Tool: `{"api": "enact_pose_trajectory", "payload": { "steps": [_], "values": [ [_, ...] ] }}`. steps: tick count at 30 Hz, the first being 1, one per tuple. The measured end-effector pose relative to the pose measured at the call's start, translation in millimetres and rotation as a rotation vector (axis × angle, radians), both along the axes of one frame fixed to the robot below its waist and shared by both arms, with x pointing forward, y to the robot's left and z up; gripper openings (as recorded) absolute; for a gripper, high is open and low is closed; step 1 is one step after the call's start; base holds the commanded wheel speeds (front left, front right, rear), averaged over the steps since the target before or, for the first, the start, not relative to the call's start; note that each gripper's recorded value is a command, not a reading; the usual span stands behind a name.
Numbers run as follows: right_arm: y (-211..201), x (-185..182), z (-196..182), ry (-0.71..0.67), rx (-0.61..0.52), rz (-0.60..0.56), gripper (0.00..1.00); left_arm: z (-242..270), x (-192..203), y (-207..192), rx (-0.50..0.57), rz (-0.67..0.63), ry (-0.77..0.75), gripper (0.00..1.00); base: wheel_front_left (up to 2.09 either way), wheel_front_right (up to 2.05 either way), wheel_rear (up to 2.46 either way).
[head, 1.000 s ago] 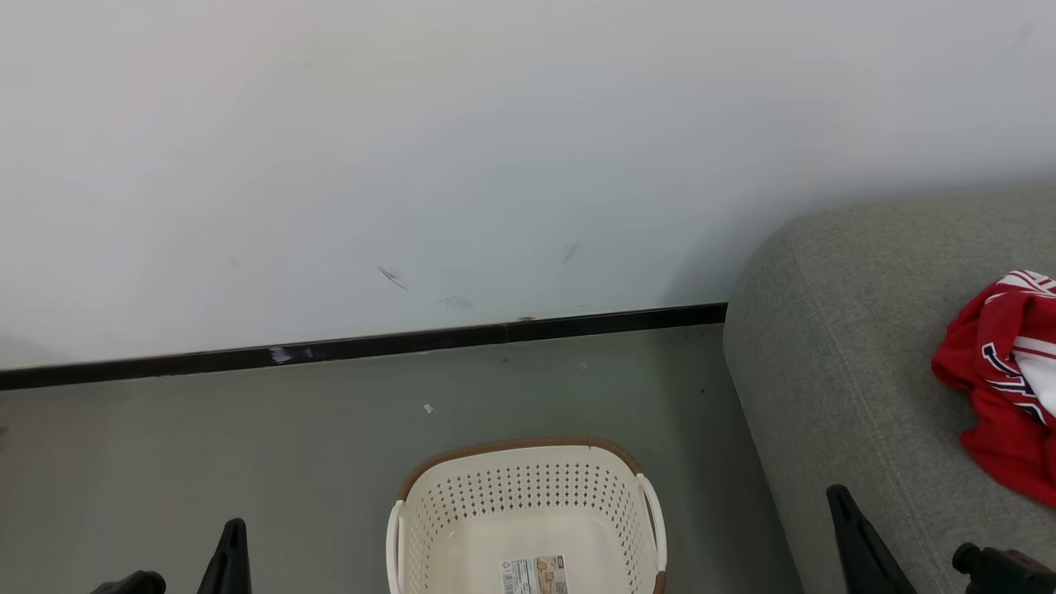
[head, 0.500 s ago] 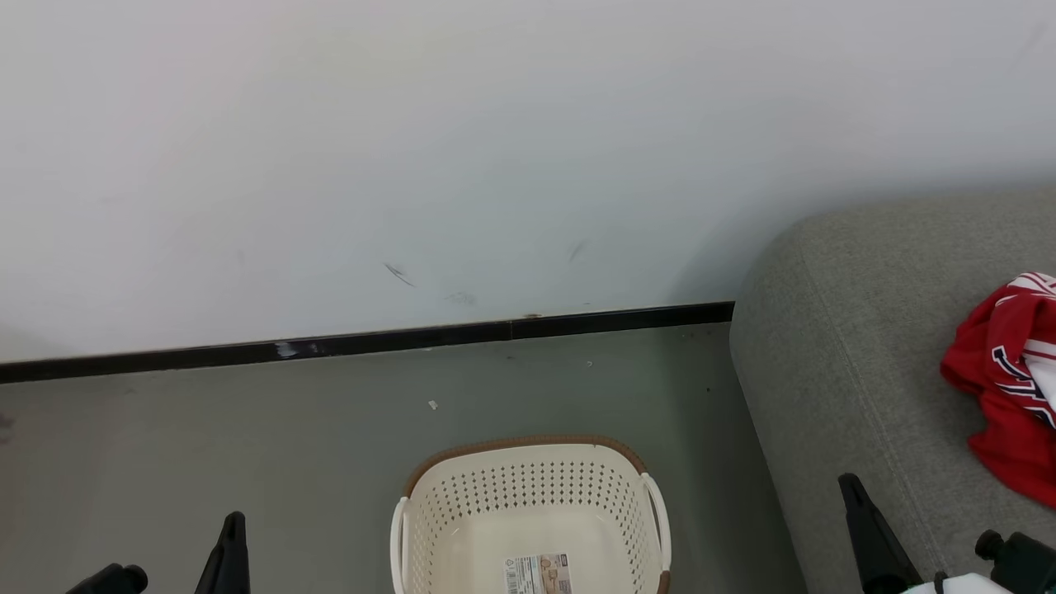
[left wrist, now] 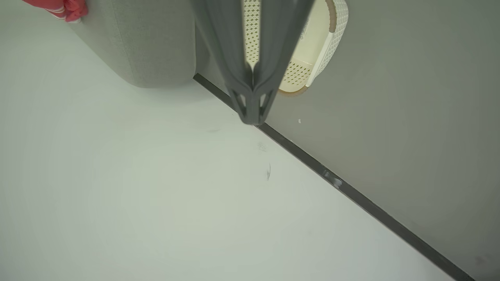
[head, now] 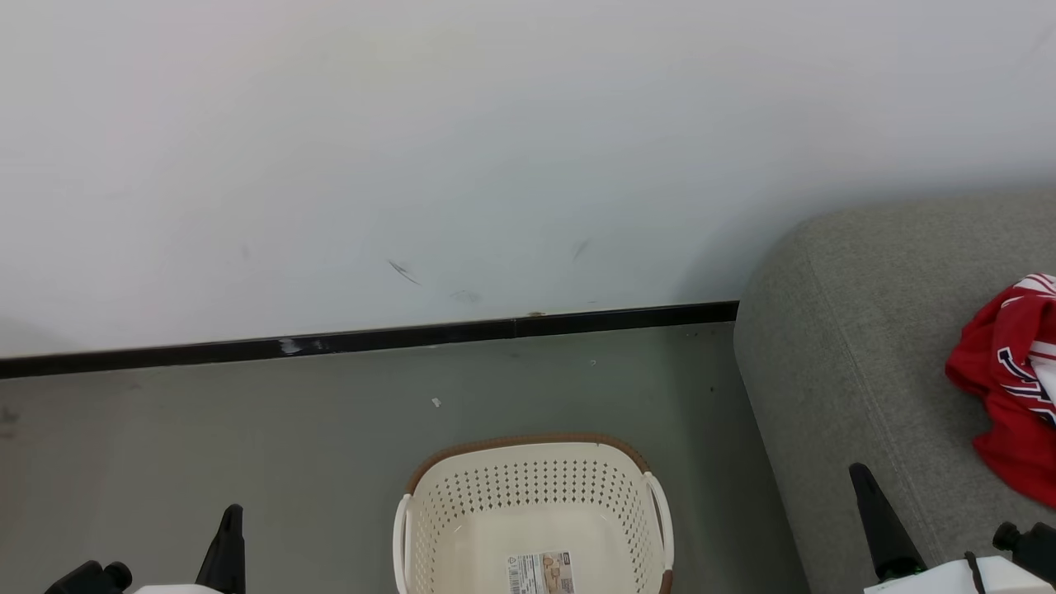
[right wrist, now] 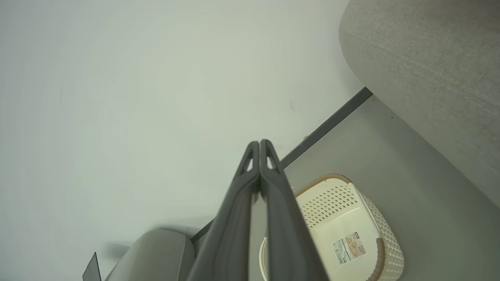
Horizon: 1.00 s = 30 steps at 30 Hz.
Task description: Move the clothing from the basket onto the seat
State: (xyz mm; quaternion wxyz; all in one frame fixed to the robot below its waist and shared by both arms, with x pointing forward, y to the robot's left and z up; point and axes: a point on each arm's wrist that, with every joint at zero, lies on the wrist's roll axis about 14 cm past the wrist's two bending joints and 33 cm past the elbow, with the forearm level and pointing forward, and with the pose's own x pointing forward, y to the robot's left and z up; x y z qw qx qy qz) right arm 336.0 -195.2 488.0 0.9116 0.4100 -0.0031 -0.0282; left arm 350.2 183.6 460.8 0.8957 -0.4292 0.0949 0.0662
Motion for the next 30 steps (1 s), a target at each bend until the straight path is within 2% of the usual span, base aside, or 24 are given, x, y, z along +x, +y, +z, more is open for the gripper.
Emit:
{"api": "enact_pose_trajectory", "payload": {
  "steps": [30],
  "values": [
    [-6, 23, -5, 0.028, 0.44, -0.01, 0.0, 12, 15, -1, -0.41, 0.028, -0.056, 0.0, 0.0, 0.0, 0.0]
  ]
}}
